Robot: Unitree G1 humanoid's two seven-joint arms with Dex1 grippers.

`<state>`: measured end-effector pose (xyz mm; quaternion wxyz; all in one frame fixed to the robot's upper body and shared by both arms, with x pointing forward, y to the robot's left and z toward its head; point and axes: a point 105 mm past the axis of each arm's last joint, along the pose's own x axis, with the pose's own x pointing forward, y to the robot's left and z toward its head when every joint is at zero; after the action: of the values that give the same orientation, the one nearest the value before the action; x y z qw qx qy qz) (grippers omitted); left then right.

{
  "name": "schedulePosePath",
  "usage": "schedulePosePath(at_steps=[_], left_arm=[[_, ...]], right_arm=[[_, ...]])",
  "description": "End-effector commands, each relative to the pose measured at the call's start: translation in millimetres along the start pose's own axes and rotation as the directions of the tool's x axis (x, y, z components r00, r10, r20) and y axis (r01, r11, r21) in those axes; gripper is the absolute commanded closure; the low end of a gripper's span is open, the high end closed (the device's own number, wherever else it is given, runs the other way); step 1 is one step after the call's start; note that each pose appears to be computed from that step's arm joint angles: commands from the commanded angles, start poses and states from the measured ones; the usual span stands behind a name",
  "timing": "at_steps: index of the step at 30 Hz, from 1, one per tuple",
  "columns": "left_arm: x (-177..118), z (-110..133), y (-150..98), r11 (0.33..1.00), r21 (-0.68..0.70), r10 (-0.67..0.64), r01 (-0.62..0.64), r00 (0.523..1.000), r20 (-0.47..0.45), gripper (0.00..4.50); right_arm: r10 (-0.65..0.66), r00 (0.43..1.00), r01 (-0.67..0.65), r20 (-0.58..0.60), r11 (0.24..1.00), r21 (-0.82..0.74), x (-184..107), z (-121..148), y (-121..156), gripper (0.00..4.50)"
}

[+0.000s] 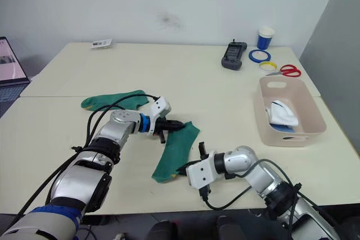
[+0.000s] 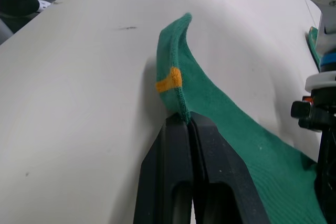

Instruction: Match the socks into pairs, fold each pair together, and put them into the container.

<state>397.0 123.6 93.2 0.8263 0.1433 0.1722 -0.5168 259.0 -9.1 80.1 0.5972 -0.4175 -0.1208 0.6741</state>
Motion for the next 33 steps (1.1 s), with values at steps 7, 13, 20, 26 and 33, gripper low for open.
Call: schedulePosePath(at_steps=[7, 13, 20, 26, 33], left_arm=[[-46, -18, -20, 0.981, -0.16, 0.118, -0.114, 0.993, 0.018, 4.5], [-63, -21, -57, 0.946, -0.247, 0.228, -0.209, 0.972, 0.053, 4.5], [-72, -17, -44, 0.933, -0.249, 0.288, -0.26, 0.954, 0.082, 2.45], [-81, 11, -12, 0.964, -0.108, 0.259, -0.244, 0.951, 0.166, 0.85], [-41, 15, -19, 0.994, 0.106, -0.014, 0.006, 0.997, 0.077, 0.85]], right_arm=[[0.022, 1.0, -0.022, 0.004, 0.996, -0.088, -43, -6, -9, 4.49], [0.107, 0.994, -0.106, 0.012, 0.992, -0.062, -55, -13, -6, 4.29], [0.049, 0.996, -0.038, -0.071, 0.99, 0.138, -92, -25, 7, 2.06], [-0.224, 0.945, 0.326, -0.238, 0.706, 0.628, -122, -20, 16, 0.64], [-0.322, 0.914, 0.313, -0.249, 0.168, 0.935, -97, 14, 24, 0.64]])
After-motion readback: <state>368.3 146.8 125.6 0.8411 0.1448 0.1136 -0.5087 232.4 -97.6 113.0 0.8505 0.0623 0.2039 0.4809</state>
